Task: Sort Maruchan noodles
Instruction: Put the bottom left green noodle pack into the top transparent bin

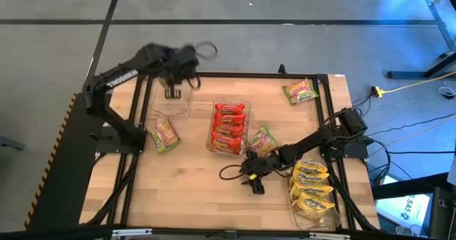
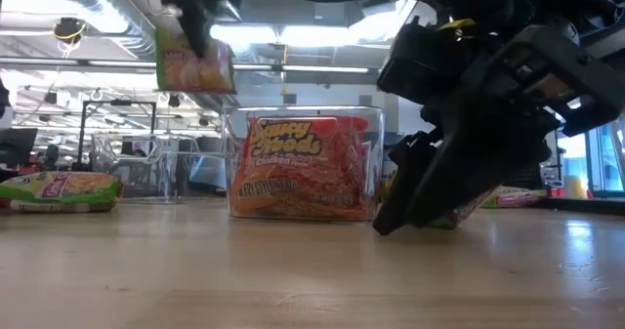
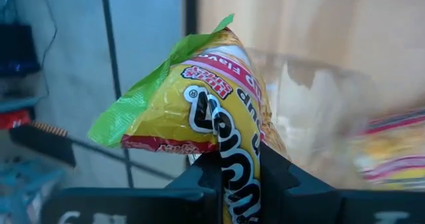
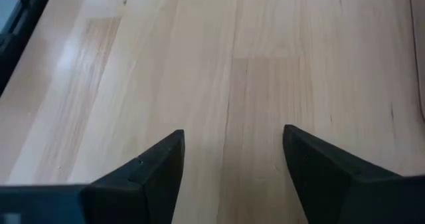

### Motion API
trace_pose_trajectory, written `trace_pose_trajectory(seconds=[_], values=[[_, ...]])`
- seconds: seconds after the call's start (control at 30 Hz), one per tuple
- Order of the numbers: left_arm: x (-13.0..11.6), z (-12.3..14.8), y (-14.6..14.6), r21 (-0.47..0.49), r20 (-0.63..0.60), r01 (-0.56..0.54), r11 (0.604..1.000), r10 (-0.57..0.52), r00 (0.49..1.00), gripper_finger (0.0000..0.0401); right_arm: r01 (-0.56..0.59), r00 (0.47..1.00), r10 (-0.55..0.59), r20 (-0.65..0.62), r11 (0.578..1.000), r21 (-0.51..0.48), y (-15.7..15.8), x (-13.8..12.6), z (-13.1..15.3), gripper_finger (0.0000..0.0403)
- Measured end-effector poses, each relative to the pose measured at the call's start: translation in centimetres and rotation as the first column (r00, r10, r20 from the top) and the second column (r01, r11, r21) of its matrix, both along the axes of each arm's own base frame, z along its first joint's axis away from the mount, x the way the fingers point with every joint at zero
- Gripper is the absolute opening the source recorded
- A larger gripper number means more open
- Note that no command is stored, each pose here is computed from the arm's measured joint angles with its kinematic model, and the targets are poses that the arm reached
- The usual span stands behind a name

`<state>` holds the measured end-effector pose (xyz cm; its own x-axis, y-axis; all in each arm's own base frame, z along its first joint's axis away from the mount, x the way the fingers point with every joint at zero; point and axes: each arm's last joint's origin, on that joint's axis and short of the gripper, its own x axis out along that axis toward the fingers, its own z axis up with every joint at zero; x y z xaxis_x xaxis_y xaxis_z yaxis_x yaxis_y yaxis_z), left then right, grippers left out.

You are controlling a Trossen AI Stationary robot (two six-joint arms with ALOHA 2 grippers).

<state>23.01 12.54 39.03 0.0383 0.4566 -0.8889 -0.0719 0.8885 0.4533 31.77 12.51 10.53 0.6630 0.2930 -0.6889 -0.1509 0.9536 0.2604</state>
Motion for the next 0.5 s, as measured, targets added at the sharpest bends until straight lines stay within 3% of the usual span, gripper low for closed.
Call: trace_pose_trajectory(seconds=[0.27,0.5], values=[[-1.9,-4.2,7.8,-0.089,-0.057,-0.075,0.993,0.07,0.996,0.0041,-0.006,1.0,0.006,-0.001,0.999,0.04,0.1,0.0,0.2,0.0237],[-2.7,-8.8,9.6,-0.117,-0.124,-0.037,0.992,0.023,0.992,0.0041,-0.057,0.996,0.045,0.073,0.983,0.175,0.5,0.1,2.7,0.0237]])
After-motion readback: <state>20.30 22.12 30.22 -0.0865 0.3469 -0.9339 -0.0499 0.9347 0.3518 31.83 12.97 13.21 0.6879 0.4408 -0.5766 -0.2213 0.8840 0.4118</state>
